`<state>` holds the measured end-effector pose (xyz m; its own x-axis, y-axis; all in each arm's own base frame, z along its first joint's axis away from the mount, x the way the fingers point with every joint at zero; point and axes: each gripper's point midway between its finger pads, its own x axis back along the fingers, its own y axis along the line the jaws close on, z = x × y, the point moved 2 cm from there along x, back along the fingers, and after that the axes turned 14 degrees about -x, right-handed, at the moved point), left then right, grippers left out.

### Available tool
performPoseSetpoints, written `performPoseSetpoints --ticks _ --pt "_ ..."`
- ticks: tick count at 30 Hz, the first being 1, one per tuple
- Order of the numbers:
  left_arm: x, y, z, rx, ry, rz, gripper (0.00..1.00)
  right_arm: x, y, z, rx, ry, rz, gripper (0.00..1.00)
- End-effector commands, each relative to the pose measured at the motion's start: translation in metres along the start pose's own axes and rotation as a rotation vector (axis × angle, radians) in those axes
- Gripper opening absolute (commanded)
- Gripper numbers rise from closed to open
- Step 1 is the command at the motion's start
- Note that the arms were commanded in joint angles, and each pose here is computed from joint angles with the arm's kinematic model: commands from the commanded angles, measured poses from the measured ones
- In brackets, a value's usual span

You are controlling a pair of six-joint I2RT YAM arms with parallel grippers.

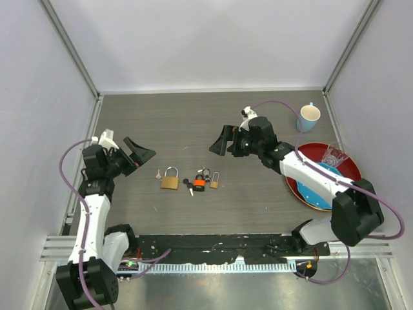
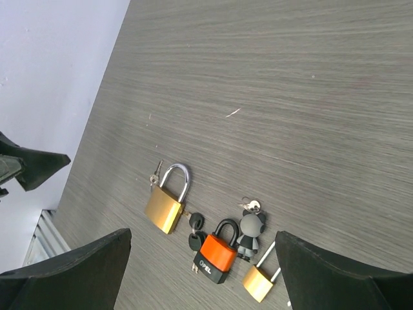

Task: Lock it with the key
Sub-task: Reset both arms

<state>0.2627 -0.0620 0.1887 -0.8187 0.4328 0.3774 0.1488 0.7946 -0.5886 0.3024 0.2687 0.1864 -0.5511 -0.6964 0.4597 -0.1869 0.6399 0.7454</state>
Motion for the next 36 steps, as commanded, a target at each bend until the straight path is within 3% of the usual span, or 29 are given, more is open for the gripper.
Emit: performPoseSetpoints --ticks 1,6,17,27,36 --pt "0.013 -0.001 -0.007 -0.083 0.033 -0.066 1.0 0.03 0.002 -0.019 0.021 -0.106 0.024 1.0" --pt "0.031 0.001 -0.022 -0.176 0.032 -0.223 1.0 0.06 0.0 -0.021 0.027 -0.183 0.042 1.0" --pt "0.064 -0.013 -0.04 -0.387 -0.047 -0.321 1.0 0.131 0.0 -0.033 0.051 -0.415 0.096 1.0" --pt "0.047 -0.022 -0.026 -0.349 0.003 -0.228 1.0 0.18 -0.004 -0.026 0.045 -0.562 0.067 1.0" --pt "0.023 -0.025 -0.013 -0.338 -0.007 -0.166 1.0 0.165 -0.015 -0.019 0.045 -0.51 0.104 1.0"
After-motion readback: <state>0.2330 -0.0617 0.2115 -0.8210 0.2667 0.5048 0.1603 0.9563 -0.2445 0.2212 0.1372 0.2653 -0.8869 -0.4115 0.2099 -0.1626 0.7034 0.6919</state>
